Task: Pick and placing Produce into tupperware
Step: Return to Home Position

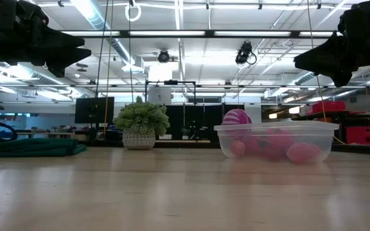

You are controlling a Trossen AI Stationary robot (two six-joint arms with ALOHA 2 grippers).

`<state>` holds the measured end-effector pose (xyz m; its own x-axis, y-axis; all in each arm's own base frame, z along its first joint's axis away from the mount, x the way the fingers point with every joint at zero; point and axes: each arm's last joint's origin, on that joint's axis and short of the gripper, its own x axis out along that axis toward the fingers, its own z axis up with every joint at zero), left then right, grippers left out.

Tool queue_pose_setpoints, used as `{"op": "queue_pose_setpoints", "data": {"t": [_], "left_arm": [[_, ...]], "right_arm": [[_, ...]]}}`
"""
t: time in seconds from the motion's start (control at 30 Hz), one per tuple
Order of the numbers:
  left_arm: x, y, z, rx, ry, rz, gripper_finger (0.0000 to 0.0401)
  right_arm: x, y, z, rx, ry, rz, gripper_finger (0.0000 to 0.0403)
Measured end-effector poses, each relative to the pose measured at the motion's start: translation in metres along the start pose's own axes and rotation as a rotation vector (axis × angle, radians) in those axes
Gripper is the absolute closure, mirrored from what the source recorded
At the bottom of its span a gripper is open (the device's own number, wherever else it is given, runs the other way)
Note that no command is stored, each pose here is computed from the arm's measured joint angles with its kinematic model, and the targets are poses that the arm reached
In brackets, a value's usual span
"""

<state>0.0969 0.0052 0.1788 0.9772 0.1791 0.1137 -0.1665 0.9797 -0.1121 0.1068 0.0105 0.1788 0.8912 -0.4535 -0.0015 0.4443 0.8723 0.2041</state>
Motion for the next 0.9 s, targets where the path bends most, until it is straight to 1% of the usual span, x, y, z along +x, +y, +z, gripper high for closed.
{"op": "queue_pose_setpoints", "data": {"t": [0.17, 0.43, 0.67, 0.9], "left_arm": [[0.0000, 0.0000, 0.0000, 0.000, 0.000, 0.000, 0.0210], [0.0000, 0.0000, 0.0000, 0.000, 0.000, 0.000, 0.0202], [0.0000, 0.0000, 0.0000, 0.000, 0.000, 0.000, 0.0210], [0.0000, 0.0000, 0.0000, 0.000, 0.000, 0.000, 0.0203]], "right_arm": [[0.0000, 0.0000, 0.0001, 0.001, 0.000, 0.000, 0.0286], [0.0000, 0.0000, 0.0000, 0.000, 0.000, 0.000, 0.0286], [0.0000, 0.0000, 0.0000, 0.000, 0.000, 0.000, 0.0286], [0.0000, 0.0000, 0.0000, 0.000, 0.000, 0.000, 0.0286]]}}
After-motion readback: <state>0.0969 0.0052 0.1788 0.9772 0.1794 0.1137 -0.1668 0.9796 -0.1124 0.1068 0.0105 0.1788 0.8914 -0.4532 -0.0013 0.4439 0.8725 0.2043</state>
